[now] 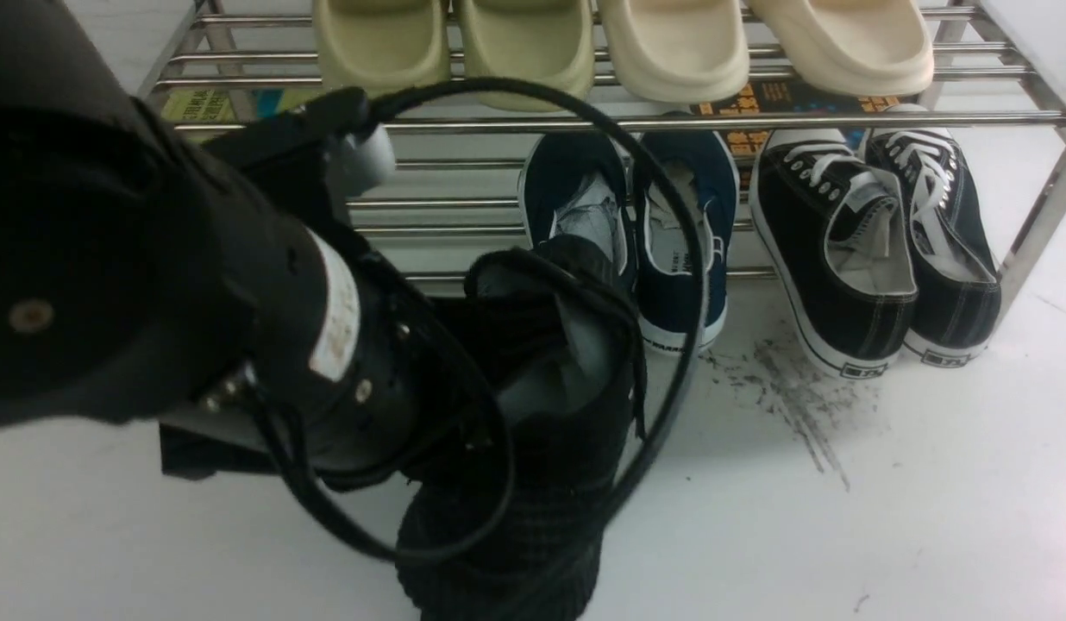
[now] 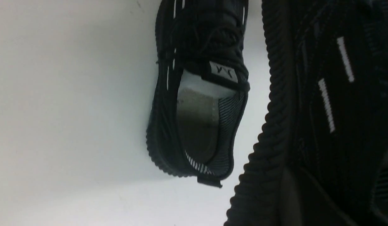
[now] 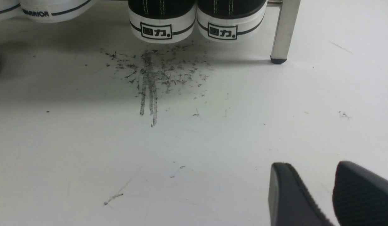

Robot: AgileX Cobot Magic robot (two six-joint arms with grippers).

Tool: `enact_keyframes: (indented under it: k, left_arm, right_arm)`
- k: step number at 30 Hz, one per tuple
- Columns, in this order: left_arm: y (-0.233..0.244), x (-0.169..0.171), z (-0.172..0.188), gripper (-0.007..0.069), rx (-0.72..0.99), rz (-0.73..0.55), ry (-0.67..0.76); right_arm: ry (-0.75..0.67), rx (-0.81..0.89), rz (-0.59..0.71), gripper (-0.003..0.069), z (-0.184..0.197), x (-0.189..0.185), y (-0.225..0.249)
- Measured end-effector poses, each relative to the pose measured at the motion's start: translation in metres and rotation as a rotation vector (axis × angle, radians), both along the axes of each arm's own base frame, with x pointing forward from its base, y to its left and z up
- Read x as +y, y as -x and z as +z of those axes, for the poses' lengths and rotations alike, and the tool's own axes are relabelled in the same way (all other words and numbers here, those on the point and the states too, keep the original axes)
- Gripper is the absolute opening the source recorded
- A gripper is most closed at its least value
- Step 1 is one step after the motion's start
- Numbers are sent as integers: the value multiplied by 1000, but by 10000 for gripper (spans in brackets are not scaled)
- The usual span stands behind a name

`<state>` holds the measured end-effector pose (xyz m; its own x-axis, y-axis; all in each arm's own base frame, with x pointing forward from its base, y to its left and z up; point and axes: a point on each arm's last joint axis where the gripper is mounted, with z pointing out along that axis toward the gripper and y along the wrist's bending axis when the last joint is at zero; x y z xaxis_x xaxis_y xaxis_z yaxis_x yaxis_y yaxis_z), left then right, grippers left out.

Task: Take the shoes off the shelf with your hand on the white table.
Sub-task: 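Set the held shoe down on the floor in front of the rack with the left gripper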

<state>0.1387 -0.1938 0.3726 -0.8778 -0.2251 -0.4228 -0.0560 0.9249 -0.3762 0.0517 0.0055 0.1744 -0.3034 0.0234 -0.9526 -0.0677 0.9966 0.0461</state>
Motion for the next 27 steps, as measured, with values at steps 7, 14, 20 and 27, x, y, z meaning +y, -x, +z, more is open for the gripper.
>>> enact_keyframes:
  k: [7, 14, 20, 27]
  left_arm:
    - [29, -33, -13, 31, 39, 24, 18]
    - [34, -75, -52, 35, 88, 22, -55]
    - [24, -102, -80, 41, 47, 10, -72]
    - [15, -121, -108, 50, 23, 58, -78]
  right_arm:
    - [0, 0, 0, 237, 0, 0, 0]
    - [0, 0, 0, 237, 0, 0, 0]
    - [0, 0, 0, 237, 0, 0, 0]
    - [0, 0, 0, 237, 0, 0, 0]
